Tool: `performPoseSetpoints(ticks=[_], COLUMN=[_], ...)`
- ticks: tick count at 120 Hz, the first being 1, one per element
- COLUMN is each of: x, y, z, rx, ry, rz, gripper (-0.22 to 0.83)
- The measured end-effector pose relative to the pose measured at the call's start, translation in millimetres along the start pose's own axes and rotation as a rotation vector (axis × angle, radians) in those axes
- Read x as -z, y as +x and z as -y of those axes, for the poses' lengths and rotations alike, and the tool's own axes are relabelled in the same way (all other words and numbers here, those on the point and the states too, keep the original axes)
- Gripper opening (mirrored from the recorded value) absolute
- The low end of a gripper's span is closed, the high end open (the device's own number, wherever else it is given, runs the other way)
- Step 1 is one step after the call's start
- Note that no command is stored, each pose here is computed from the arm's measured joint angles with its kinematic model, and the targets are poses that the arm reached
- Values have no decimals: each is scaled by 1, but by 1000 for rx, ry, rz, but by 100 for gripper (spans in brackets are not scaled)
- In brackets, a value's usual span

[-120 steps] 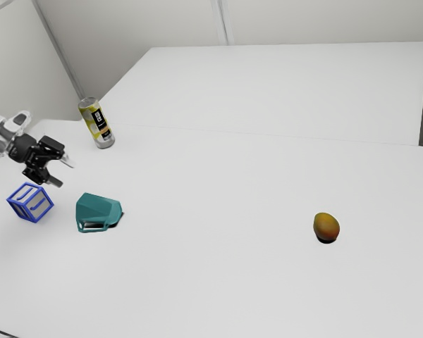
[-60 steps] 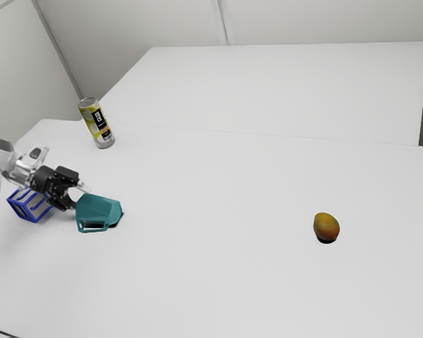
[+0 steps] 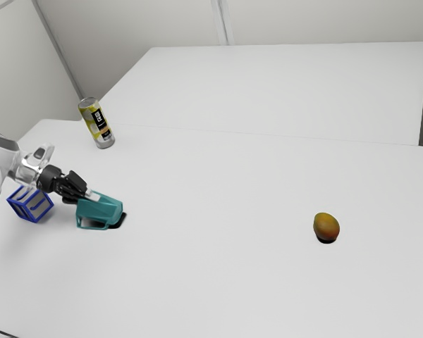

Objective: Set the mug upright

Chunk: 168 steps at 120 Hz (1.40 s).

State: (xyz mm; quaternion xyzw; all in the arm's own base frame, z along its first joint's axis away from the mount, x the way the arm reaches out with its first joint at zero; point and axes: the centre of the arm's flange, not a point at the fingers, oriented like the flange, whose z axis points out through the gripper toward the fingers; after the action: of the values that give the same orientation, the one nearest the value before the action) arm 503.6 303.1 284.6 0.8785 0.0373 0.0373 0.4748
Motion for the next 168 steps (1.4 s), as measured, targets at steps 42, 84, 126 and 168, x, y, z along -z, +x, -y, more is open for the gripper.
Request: performPoseSetpoints(ticks=[42, 84, 126, 168], x=[-2, -61, -119, -162], y=[17, 50, 58, 55], z=[-93, -238, -265, -222], rx=[-186, -393, -384, -250], ry=[29, 556, 886, 980], rz=[40, 310, 280, 208], gripper=[-16, -17, -17, -17])
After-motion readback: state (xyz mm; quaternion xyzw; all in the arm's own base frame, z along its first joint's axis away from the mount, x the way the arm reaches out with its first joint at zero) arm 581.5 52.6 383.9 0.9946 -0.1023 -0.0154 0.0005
